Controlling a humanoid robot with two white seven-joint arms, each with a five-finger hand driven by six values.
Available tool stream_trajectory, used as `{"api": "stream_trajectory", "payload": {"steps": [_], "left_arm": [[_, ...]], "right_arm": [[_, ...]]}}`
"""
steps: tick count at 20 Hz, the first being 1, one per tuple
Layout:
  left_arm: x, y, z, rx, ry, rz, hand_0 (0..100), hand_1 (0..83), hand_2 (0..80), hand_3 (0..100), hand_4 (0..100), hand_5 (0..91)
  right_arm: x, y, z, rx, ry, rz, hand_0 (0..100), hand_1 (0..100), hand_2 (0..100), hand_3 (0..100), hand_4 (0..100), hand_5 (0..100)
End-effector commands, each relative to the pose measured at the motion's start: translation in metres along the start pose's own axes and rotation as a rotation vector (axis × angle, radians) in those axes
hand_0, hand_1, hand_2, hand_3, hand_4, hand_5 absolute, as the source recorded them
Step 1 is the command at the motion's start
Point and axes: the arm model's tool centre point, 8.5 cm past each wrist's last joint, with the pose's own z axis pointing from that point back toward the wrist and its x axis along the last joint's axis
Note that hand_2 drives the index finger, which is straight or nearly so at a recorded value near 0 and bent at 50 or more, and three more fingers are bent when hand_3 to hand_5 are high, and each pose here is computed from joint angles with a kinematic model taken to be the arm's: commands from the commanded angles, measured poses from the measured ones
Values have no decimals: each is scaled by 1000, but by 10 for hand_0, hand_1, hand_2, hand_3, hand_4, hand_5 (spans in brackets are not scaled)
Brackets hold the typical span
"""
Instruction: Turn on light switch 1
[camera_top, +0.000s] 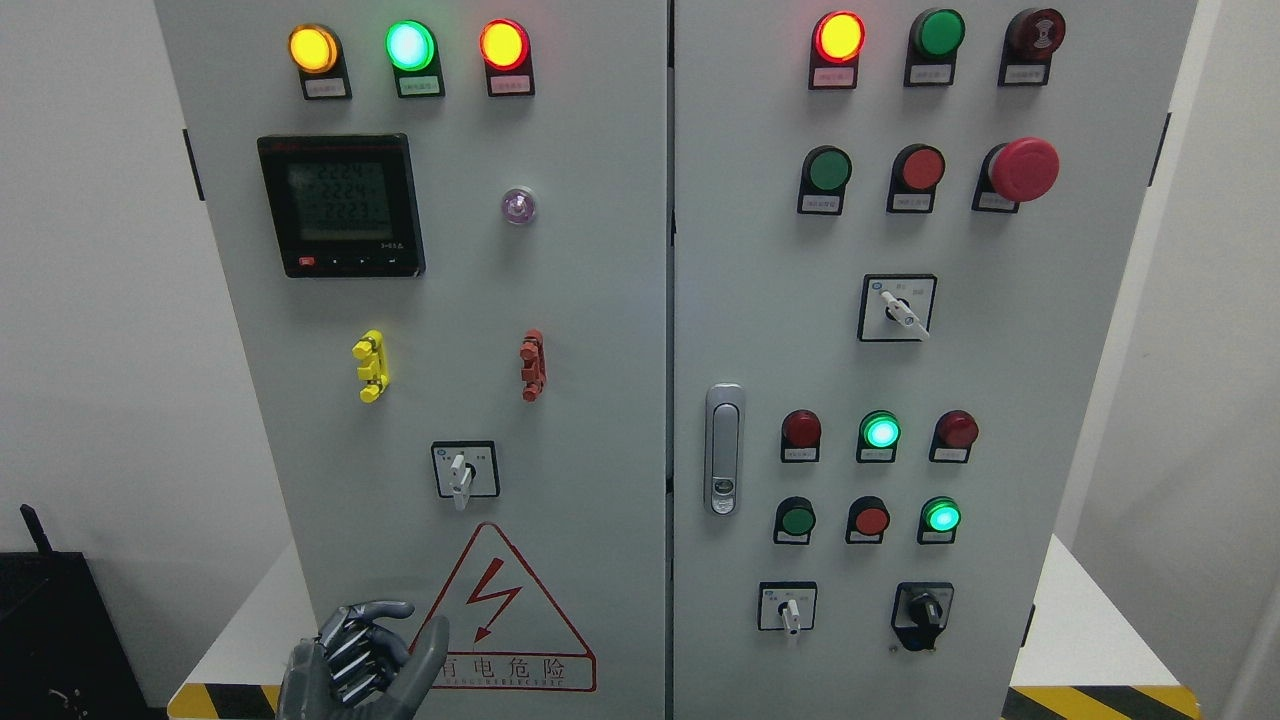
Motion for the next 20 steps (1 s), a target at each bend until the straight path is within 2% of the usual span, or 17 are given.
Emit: {"api": "stream_trajectory", "payload": {"steps": [1, 16, 20], "left_arm": [[17, -20, -4, -15, -34, 27, 70, 728, 495, 826, 896, 868], [29, -34, -28, 19, -9, -3, 53, 710, 507, 827, 906, 872], [36, -37, -32, 35, -24, 5, 46, 705, 507, 827, 905, 872]], "right_arm": [[1, 0, 0, -1, -2, 0, 308, 0, 0, 0, 0, 0], [1, 0, 0, -1, -2, 0, 307, 0, 0, 0, 0, 0], [0, 0, 0, -1, 0, 0, 307, 0, 0, 0, 0, 0]]}}
